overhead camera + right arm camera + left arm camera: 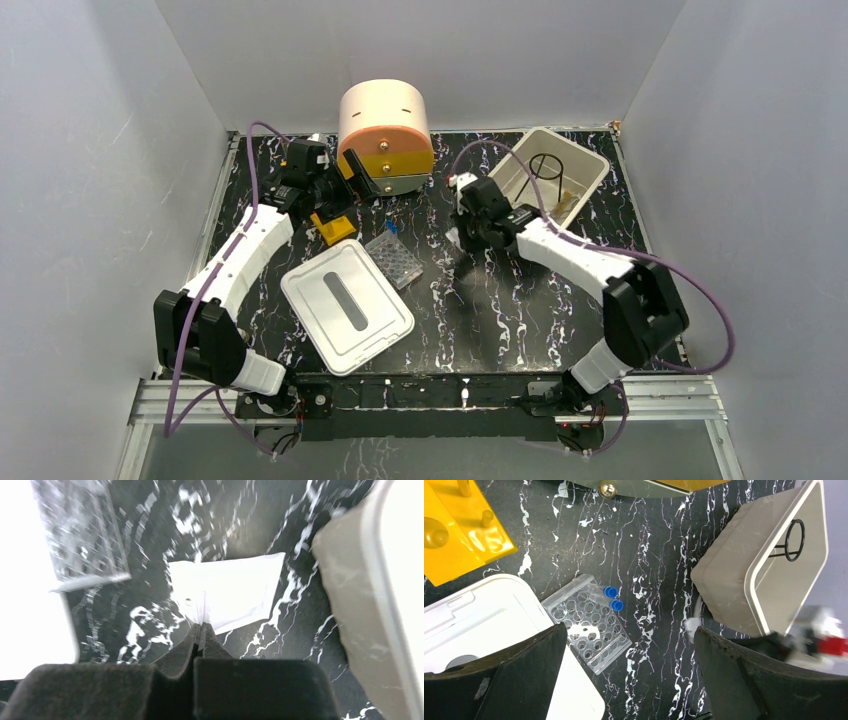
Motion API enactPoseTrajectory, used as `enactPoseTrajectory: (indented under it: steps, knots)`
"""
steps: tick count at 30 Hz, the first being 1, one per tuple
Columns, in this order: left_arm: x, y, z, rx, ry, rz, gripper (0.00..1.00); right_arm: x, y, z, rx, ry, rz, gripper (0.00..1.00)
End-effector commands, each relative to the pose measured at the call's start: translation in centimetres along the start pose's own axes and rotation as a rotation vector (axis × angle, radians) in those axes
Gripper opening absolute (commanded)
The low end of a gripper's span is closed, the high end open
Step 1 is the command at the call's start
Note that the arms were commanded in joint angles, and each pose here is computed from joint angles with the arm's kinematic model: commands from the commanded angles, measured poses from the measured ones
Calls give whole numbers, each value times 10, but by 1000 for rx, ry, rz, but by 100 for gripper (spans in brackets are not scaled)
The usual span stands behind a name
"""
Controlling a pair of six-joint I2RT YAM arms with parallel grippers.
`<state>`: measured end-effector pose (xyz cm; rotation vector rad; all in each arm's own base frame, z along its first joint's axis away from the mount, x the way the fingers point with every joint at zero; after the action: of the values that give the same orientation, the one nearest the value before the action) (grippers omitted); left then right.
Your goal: Organize the chemistry lab equipment
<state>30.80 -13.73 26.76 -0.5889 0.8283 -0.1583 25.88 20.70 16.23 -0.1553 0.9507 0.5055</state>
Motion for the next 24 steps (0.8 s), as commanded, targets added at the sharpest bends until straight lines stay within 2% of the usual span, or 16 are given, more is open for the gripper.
enactPoseTrajectory:
  steps: [1,6,11,14,19,24]
  knots:
    - [-18,-7,13,26,-70,5,98,-58,10,58,-1,-291,56,0]
    - [-22,-6,16,32,-99,23,98,-99,5,88,25,-450,-21,0]
    - [-24,-7,17,37,-107,21,98,-125,-15,106,80,-545,-220,0]
    - [-25,-7,17,39,-104,18,98,-120,-34,103,138,-511,-328,0]
    - [-26,-6,15,39,-98,13,98,-101,-61,89,287,-367,-416,0]
    - [-28,-5,13,40,-95,12,98,-75,-74,77,339,-258,-397,0]
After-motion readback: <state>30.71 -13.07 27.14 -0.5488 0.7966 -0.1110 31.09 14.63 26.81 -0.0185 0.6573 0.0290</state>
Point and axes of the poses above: each gripper's point midway between its finger pads, its own x axis out along the fingers, its own y axis along the line the jaws close on, z = x × y, the point moved 9 cm from there along -x, back along the fingers, and after that the axes turned 2 degrees about x, right-handed, at the moved point
